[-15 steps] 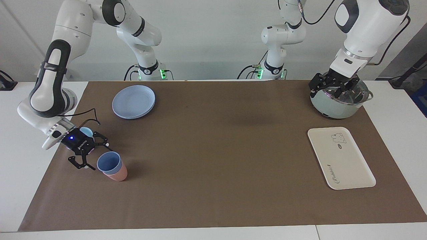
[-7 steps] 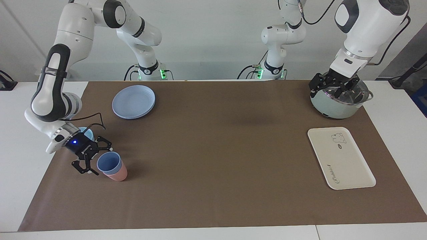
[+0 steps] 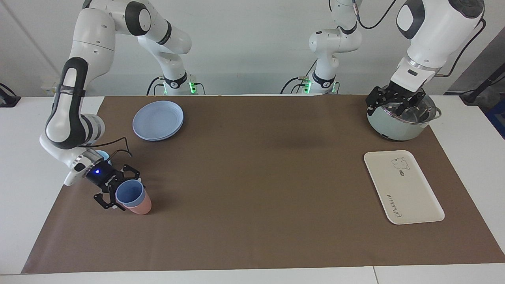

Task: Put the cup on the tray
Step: 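Move the right gripper to the blue-and-pink cup and grasp it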

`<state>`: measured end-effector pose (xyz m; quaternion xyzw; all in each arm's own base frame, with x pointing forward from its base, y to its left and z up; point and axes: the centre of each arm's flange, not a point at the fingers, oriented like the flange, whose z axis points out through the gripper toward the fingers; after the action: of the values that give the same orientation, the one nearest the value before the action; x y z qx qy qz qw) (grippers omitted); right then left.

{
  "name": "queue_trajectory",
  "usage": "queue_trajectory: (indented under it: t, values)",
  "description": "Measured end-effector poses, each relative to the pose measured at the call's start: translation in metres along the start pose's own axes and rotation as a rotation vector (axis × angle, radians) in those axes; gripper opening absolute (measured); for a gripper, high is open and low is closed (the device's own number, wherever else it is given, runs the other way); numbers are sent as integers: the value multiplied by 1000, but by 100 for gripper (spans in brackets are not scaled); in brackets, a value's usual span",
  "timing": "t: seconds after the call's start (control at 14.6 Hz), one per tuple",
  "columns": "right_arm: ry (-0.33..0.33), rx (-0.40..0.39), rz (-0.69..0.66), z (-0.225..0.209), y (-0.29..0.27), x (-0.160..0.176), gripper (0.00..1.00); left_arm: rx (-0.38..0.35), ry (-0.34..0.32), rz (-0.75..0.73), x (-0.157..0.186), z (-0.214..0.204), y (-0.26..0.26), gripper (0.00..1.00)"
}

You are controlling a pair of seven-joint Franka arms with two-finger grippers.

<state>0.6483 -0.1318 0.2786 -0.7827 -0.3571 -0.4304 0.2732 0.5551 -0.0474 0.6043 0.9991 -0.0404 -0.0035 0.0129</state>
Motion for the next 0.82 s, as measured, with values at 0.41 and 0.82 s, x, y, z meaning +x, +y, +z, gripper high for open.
queue_trajectory:
  t: [0.41,0.82]
  values:
    - [-8,-11,-1,1,1,-4,100,0,36,3,4,-1,1,100]
    - [1,-17,5,1,1,-4,84,0,54,14,7,4,7,100]
